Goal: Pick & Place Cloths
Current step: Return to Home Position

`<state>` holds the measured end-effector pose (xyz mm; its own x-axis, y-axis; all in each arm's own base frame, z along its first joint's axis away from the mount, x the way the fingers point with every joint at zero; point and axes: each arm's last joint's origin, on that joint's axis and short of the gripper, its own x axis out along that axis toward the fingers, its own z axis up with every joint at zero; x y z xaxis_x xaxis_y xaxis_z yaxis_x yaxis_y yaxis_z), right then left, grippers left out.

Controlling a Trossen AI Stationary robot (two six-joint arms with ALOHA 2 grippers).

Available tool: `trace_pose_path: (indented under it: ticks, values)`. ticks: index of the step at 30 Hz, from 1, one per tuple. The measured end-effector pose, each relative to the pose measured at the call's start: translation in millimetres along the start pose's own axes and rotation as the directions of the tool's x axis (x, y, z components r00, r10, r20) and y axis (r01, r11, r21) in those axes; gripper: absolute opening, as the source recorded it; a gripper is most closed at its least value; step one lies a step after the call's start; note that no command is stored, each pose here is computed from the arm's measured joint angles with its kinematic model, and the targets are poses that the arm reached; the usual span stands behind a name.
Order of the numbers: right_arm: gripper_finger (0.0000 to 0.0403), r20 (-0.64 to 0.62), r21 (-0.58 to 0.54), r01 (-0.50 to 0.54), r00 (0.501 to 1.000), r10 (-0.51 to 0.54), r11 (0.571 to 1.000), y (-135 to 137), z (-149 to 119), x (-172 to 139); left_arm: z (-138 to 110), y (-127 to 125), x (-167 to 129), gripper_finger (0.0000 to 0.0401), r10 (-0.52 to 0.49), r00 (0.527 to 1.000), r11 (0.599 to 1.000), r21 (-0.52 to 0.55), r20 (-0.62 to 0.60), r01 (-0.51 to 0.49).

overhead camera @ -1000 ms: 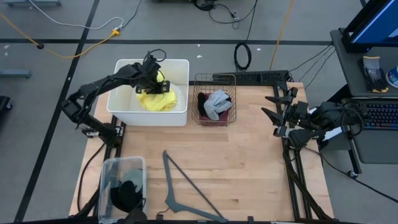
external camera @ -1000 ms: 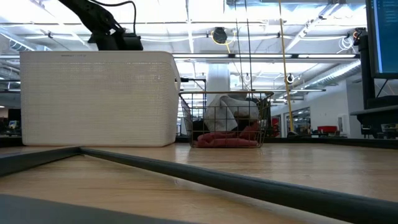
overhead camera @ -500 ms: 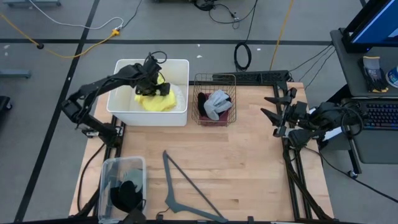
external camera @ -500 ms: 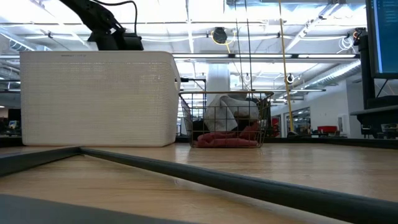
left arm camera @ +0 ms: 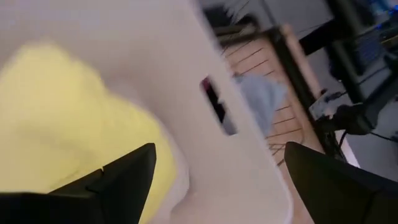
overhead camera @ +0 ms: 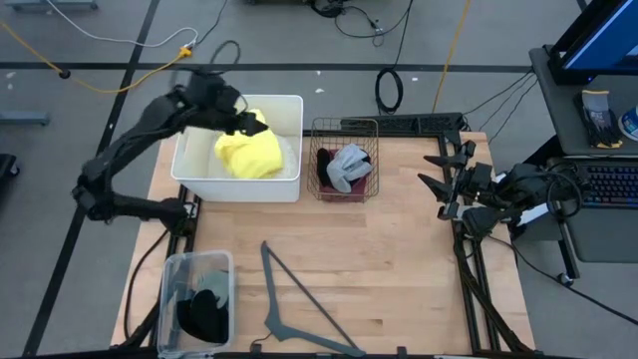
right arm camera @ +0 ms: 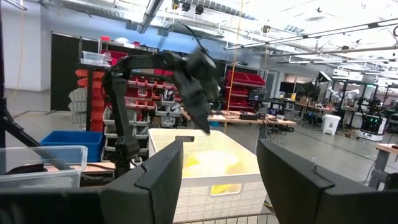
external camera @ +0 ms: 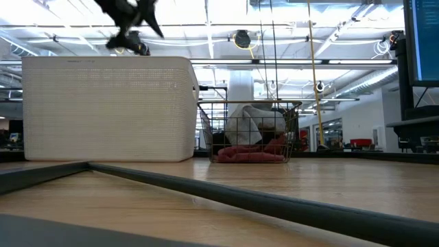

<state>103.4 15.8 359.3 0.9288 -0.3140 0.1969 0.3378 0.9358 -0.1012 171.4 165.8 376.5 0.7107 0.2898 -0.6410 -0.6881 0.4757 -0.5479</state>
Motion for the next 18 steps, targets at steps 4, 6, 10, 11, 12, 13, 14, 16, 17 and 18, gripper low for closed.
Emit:
trace_pose_path:
  ticks: [4,6,10,11,12,13,14,16,17,18]
  values:
    - [0.0199,0.0,0.0,0.0,1.0,0.0,1.0,0.0,0.0,0.0,-8.8,-19.5,-37.2,0.0356,-0.005,0.991,0.995,0.096,0.135,-0.008]
    - [0.0199,0.0,-0.003,0.001,1.0,-0.001,1.0,0.0,0.0,0.0,-16.4,-24.8,-52.9,0.0356,-0.009,0.983,0.991,0.135,0.186,-0.016]
    - [0.0199,0.0,-0.074,0.0,1.0,0.0,0.997,0.0,0.0,0.0,-32.9,-32.4,-80.7,0.0357,-0.053,0.969,0.983,0.184,0.241,0.008]
    - [0.0199,0.0,-0.092,0.0,1.0,0.0,0.996,0.0,0.0,0.0,-36.2,-33.8,-86.9,0.0358,-0.064,0.964,0.984,0.175,0.258,0.019]
    - [0.0199,-0.001,-0.105,0.0,1.0,0.0,0.994,0.0,-0.1,0.0,-39.4,-35.2,-91.9,0.0359,-0.07,0.959,0.985,0.172,0.273,0.023]
    - [0.0199,-0.002,-0.11,0.0,1.0,0.0,0.994,0.0,-0.2,0.0,-42.7,-36.7,-96.5,0.036,-0.08,0.956,0.982,0.189,0.284,0.026]
    - [0.0199,-0.003,-0.112,-0.001,1.0,0.0,0.994,0.1,-0.3,0.0,-46.1,-38.4,-100.7,0.0362,-0.091,0.952,0.974,0.223,0.291,0.024]
    - [0.0199,-0.004,-0.114,-0.001,1.0,0.001,0.994,0.1,-0.4,0.0,-53.2,-43.1,-106.6,0.0362,-0.139,0.951,0.944,0.327,0.278,0.042]
    - [0.0199,-0.004,-0.114,-0.001,1.0,0.001,0.993,0.1,-0.5,0.0,-56.7,-45.8,-108.7,0.0362,-0.165,0.95,0.924,0.379,0.265,0.055]
    - [0.0199,-0.007,-0.116,-0.002,1.0,0.001,0.993,0.2,-0.8,0.0,-60.0,-48.7,-110.0,0.0362,-0.191,0.95,0.903,0.424,0.248,0.071]
